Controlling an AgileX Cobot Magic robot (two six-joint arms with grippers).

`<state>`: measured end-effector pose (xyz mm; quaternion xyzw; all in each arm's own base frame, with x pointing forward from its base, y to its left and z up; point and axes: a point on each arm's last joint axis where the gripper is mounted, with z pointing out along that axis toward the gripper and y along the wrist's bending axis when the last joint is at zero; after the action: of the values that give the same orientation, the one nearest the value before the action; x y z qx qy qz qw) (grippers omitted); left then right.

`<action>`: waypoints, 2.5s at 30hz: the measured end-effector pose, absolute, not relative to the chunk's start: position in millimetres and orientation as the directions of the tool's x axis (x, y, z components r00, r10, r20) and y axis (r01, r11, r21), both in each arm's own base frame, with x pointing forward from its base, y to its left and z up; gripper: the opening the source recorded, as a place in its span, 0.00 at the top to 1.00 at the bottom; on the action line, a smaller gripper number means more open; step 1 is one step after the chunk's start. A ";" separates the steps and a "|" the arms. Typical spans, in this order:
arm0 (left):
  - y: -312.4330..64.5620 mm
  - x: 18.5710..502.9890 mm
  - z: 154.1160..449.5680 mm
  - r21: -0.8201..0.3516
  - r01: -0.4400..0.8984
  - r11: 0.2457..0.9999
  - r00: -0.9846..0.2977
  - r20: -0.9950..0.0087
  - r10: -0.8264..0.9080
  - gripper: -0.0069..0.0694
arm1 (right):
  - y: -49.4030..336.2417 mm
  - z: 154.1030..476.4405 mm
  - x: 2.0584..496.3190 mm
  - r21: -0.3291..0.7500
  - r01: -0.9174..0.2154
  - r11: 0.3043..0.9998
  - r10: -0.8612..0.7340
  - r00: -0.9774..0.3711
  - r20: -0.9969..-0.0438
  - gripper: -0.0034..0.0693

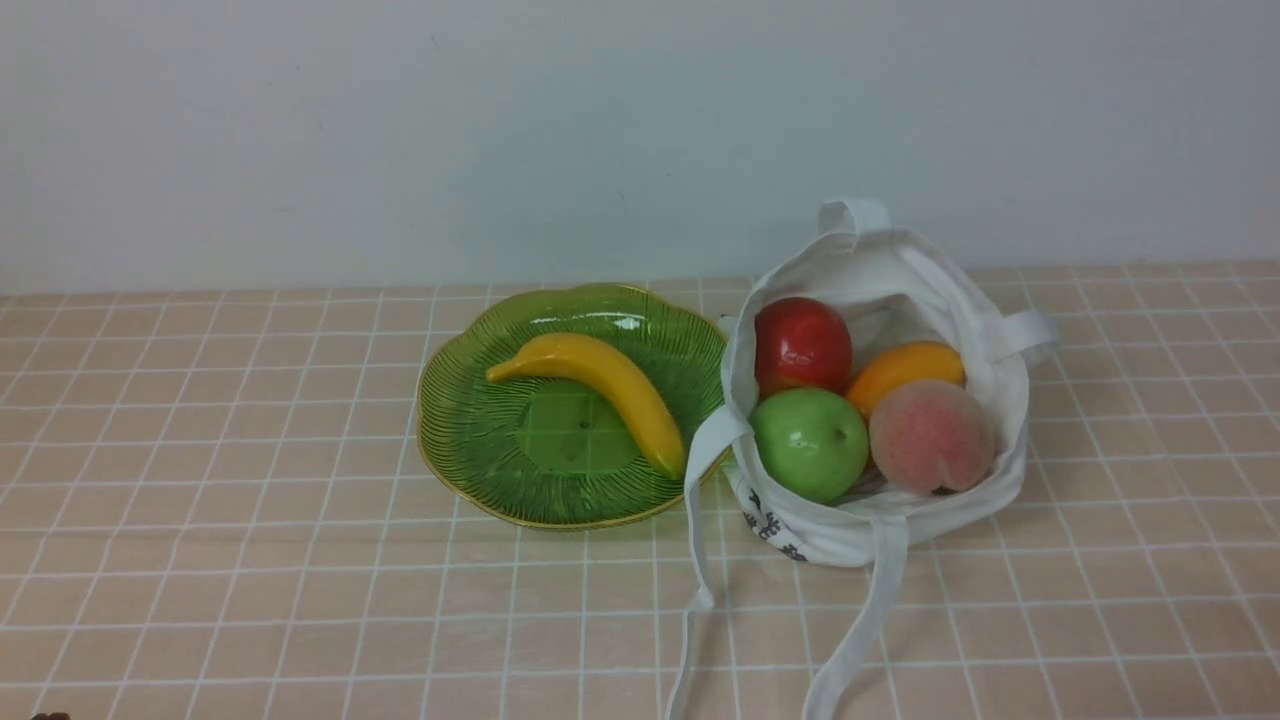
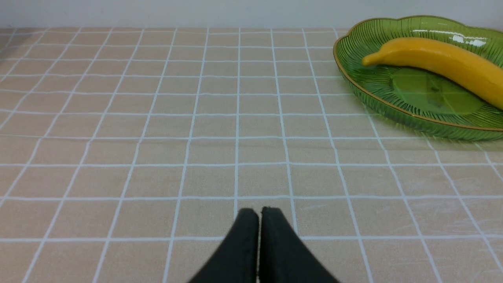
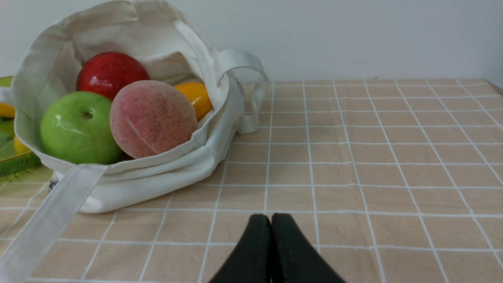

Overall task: Take the fruit out of the bag on the brown coffee tablecloth and place them on the plate.
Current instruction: 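Reach into the cloth bag and grasp the peach with the right gripper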

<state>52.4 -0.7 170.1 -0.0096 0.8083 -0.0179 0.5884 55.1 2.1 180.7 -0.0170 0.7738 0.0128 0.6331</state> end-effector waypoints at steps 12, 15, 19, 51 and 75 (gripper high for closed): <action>-0.7 52.4 170.1 -0.040 0.006 0.999 -0.307 -0.951 -0.037 0.92 | 2.2 180.7 55.1 0.000 -0.042 0.999 -0.009 -0.198 -0.980 0.97; -0.7 52.4 170.1 -0.040 0.006 0.999 -0.307 -0.951 -0.037 0.92 | 3.0 181.3 55.1 0.061 -0.040 0.997 0.052 -0.195 -0.979 0.97; -0.7 52.4 170.1 -0.040 0.006 0.999 -0.307 -0.951 -0.037 0.92 | 7.6 185.5 55.8 0.430 -0.035 0.902 0.419 -0.164 -0.893 0.97; -0.7 52.4 170.1 -0.040 0.006 0.999 -0.307 -0.951 -0.037 0.92 | 24.5 275.9 166.3 0.218 0.061 0.974 0.143 -0.911 -0.386 0.97; -0.7 52.4 170.1 -0.040 0.006 0.999 -0.307 -0.951 -0.037 0.92 | 122.5 263.1 352.9 0.012 -0.253 0.967 -0.234 -0.912 -0.337 0.58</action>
<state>52.4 -0.7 170.1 -0.0096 0.8083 -0.0179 0.5884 352.9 122.5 263.1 -0.1247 0.9773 0.0277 0.1690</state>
